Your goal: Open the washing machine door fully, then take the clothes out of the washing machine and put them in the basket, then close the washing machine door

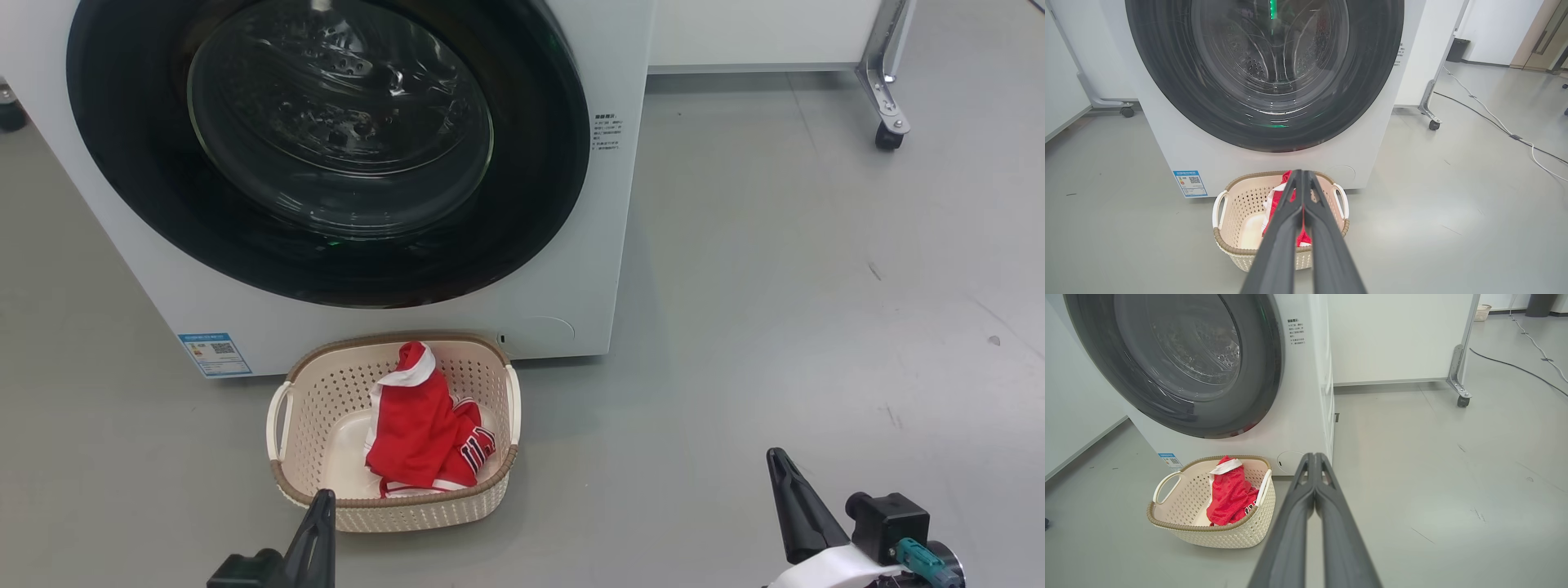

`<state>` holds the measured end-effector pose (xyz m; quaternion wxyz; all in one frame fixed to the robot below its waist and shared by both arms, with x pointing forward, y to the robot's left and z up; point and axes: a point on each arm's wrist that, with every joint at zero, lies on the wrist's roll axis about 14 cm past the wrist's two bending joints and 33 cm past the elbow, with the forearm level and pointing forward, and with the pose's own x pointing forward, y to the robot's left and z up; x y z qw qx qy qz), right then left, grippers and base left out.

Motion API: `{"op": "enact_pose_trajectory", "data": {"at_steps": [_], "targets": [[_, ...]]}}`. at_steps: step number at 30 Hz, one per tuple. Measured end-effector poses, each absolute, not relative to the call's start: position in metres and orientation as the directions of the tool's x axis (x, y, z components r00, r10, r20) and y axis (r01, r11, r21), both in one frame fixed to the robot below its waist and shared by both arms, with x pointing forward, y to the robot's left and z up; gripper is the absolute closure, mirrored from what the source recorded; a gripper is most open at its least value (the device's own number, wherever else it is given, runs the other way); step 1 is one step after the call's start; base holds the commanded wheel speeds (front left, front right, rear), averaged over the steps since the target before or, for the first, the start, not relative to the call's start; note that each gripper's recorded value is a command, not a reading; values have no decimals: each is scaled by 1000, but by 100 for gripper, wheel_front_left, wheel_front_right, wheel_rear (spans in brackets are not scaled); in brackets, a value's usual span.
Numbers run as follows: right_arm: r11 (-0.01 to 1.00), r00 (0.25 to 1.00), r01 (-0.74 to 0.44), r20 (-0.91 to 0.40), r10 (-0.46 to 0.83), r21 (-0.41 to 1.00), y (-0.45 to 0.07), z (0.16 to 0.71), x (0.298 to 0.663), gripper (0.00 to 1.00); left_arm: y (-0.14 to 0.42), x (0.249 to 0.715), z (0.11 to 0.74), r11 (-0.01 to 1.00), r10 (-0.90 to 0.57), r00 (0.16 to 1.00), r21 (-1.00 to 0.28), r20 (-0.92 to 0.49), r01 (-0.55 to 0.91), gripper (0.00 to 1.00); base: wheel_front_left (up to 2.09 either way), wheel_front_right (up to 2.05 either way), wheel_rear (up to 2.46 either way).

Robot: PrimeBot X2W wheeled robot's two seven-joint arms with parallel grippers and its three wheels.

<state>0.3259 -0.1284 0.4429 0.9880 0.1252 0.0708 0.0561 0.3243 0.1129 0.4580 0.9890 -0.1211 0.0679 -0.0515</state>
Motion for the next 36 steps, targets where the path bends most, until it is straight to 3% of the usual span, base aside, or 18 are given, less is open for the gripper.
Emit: {"op": "enact_pose_trajectory", "data": {"at_steps": [36], "targets": [[757, 982, 104, -188, 25, 645, -158, 442, 338, 100, 138, 332, 449, 761, -61, 977, -643, -207, -88, 100, 0, 0, 0]]}}
